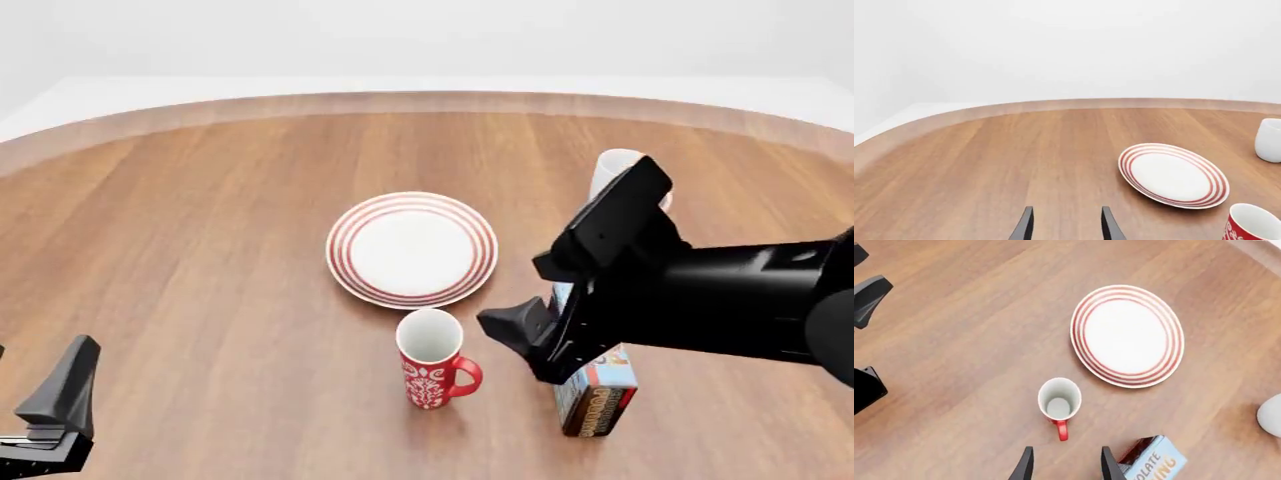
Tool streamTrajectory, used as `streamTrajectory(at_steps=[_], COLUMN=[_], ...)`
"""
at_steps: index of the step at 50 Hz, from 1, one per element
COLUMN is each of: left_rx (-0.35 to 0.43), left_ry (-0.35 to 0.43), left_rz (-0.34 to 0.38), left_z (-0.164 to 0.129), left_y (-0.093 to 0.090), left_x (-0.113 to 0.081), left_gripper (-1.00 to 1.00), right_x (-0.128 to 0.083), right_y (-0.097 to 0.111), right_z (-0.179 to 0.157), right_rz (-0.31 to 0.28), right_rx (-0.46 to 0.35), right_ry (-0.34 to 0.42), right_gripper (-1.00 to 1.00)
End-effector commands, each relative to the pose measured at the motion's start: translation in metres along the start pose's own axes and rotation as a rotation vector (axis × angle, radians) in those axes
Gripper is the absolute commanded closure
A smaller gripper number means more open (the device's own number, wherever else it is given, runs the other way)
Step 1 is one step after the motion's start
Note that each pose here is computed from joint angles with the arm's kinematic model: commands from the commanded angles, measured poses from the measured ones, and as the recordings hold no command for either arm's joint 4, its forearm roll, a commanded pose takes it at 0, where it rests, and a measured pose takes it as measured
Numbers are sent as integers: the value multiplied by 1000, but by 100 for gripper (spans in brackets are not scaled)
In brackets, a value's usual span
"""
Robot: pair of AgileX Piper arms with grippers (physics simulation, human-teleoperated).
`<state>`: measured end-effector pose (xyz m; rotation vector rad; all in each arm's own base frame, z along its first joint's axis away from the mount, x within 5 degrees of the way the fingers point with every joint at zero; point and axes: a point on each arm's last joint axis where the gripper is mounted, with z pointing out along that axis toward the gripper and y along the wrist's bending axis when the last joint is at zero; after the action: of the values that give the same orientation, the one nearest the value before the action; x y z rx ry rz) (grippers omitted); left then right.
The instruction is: Pick up the red mug and put it on the plate
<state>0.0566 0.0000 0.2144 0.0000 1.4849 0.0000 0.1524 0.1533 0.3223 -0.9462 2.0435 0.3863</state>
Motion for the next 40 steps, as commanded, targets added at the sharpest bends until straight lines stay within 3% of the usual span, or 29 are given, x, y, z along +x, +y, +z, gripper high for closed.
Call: streamTrajectory(at_steps=[1,40], left_rx=[0,0], left_ry=[0,0], left_rz=[0,0], left_z=[0,0], left_y=[0,0], left_x=[0,0], left_gripper=[-100,-100], right_x=[5,19], right_y=[3,-2], right_z=[11,46], right_rz=[2,36], right_rx=[-11,7], right_ry=[23,61], right_gripper=[-100,-100])
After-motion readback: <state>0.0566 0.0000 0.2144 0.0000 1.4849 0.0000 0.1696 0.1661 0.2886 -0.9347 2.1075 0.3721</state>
